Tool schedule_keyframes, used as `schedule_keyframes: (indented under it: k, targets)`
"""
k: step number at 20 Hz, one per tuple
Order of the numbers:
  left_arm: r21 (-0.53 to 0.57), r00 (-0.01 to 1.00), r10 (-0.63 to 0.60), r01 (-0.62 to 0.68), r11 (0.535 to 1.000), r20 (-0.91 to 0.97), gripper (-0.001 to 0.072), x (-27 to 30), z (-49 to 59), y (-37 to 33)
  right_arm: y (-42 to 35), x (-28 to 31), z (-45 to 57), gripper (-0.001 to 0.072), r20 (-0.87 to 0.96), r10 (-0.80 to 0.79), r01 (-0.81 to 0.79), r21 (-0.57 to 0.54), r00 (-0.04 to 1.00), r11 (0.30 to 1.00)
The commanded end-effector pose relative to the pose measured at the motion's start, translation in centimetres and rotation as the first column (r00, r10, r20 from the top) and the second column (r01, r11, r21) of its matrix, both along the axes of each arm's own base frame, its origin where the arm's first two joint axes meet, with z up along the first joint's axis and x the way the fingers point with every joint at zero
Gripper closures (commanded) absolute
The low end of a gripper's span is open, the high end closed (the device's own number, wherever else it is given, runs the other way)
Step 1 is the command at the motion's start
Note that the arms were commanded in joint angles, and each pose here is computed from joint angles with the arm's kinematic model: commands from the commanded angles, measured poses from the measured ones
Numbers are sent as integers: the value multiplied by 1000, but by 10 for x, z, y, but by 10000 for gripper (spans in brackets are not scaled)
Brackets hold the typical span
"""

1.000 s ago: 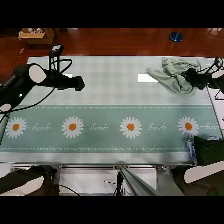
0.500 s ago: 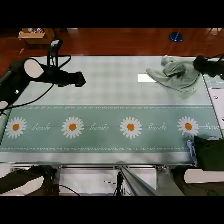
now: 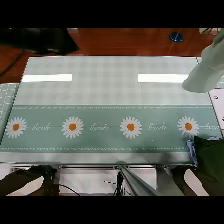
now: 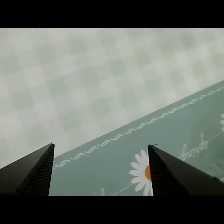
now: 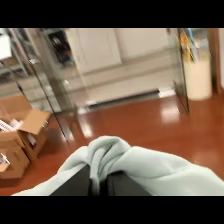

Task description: Fold the shirts.

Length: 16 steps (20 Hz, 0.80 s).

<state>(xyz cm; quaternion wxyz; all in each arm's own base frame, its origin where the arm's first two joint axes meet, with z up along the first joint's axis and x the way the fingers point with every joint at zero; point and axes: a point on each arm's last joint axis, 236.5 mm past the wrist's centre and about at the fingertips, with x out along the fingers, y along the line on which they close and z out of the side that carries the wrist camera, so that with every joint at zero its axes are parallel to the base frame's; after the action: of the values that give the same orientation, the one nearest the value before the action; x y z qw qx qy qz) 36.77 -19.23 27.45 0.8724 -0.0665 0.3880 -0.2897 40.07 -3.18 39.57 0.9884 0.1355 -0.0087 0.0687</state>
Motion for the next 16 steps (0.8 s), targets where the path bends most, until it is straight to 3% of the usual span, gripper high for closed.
schedule_keyframes:
  k: [1,4,9,13,16]
  targets:
    - [-54,989,-45,53,997,141,60,-48,72,1,41,-48,24,687,29,107,-106,-27,994,994]
    - [-31,983,-60,66,997,175,60,-85,88,12,64,-47,-14,687,-122,225,-224,25,967,974]
    - [14,995,-81,80,997,57,60,-118,69,21,103,-31,-86,687,-354,408,-395,114,841,912]
    - [42,997,-56,54,998,49,62,-114,64,28,203,-32,-162,687,-550,562,-613,112,617,782]
    - [52,998,-46,43,998,50,62,-112,63,31,278,-45,-240,686,-713,550,-731,77,435,678]
